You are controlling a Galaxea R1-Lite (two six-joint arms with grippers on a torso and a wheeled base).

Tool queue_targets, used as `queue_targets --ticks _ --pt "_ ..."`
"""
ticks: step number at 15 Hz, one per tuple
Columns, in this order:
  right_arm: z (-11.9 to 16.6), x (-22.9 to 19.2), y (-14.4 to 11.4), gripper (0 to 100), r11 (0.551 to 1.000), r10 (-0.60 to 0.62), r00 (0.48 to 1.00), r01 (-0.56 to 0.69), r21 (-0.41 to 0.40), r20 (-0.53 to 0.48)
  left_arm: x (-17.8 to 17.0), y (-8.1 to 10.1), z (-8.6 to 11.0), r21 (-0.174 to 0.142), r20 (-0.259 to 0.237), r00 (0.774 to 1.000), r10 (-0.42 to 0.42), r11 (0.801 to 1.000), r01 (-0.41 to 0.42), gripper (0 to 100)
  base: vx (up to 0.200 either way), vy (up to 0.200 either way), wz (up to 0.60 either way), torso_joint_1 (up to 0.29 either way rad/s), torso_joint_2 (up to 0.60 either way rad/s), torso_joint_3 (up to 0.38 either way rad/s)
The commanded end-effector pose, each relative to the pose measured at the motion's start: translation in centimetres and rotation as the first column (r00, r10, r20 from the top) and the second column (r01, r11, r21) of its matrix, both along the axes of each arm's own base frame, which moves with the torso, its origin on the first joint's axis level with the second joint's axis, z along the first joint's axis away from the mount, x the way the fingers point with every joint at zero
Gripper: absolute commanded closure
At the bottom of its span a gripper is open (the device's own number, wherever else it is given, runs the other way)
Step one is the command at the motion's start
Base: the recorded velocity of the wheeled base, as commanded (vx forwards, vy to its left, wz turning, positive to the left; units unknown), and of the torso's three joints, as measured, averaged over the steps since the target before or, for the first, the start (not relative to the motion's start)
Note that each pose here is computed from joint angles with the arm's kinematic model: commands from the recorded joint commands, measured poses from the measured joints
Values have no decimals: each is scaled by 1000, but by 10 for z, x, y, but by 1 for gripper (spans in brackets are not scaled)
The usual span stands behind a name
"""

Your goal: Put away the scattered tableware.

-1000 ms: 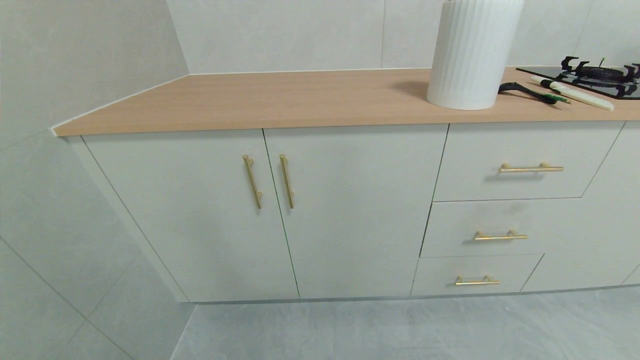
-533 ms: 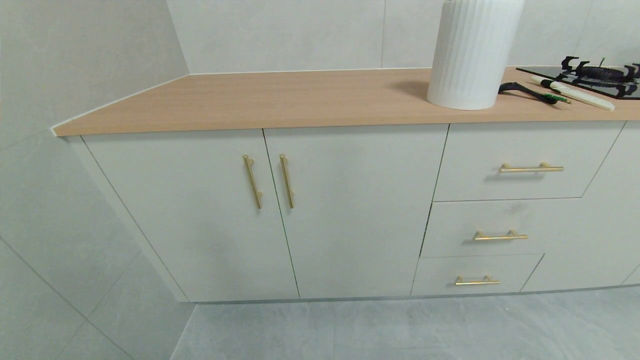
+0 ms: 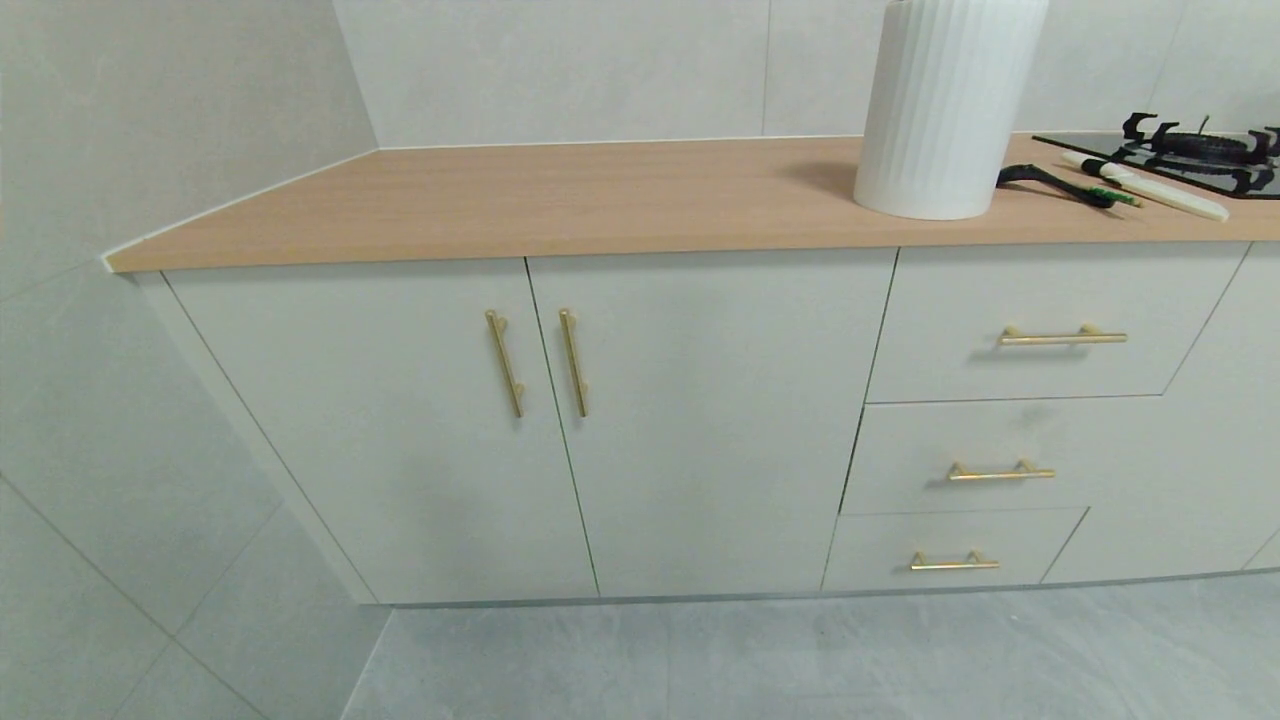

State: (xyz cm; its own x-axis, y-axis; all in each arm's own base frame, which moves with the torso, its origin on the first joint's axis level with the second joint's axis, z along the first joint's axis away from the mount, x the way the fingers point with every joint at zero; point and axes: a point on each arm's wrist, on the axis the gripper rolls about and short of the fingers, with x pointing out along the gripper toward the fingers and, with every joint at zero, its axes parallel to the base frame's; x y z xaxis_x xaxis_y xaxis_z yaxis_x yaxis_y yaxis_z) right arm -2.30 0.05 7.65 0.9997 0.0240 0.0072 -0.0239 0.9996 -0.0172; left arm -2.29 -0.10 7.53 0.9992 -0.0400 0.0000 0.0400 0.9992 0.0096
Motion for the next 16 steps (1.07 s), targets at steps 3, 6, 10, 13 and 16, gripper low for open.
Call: queue_targets --ticks 3,6,10,13,16 --pt "-1 0 0 0 1000 8 1000 -8 -11 -12 0 0 0 1 -1 1000 2 1000 -2 0 0 0 0 0 0 0" --pt "-1 0 0 0 1000 8 1000 -8 -11 -12 0 0 0 3 -1 1000 2 1000 -2 0 0 0 0 0 0 0" --pt "-1 0 0 0 1000 8 1000 -8 -11 -12 0 0 0 -5 -2 1000 9 1000 -9 0 0 0 0 0 0 0" --pt "-1 0 0 0 1000 8 1000 -8 -11 -12 0 0 0 -7 0 1000 9 1000 -9 0 0 -133 0 3 0 0" --pt "-1 0 0 0 1000 8 1000 -8 -11 -12 0 0 0 -6 -2 1000 11 1000 -11 0 0 -200 0 5 2 -1"
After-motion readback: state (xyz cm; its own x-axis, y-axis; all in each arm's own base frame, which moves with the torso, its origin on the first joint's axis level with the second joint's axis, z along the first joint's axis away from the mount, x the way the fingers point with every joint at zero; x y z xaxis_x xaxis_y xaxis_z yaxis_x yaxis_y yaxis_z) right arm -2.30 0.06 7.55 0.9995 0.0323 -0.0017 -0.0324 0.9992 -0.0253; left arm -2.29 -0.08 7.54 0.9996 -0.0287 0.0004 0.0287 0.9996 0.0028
